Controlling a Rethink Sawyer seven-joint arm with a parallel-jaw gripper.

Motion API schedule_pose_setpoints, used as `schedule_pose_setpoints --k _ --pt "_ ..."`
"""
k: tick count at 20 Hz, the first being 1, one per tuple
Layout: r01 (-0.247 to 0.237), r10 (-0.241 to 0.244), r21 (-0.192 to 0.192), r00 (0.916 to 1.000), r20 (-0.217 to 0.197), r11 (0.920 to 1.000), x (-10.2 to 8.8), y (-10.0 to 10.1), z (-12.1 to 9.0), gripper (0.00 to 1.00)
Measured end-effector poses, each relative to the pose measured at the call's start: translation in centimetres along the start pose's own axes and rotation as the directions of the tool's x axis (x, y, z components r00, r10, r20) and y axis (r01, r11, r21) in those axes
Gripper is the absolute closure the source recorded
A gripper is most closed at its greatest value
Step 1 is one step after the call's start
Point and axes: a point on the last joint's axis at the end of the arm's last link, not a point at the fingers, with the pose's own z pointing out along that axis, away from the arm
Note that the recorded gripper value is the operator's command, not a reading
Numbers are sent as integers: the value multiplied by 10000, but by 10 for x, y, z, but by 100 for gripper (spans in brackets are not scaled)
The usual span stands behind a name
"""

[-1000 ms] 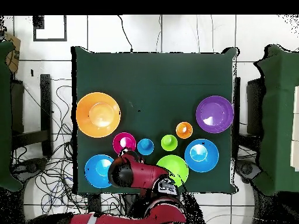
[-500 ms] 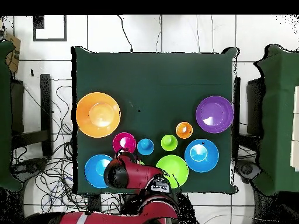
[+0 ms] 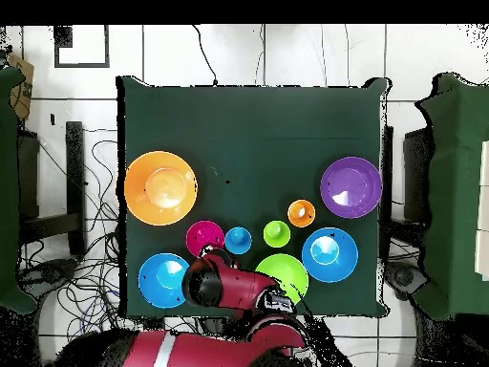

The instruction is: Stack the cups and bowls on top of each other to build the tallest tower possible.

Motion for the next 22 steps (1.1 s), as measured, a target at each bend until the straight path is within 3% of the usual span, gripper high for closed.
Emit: schedule_pose_setpoints --k 14,22 --pt "66 -59 194 9995 -316 9998 13 -6 12 0" --pt "155 -153 86 9995 -268 9998 14 1 9 0"
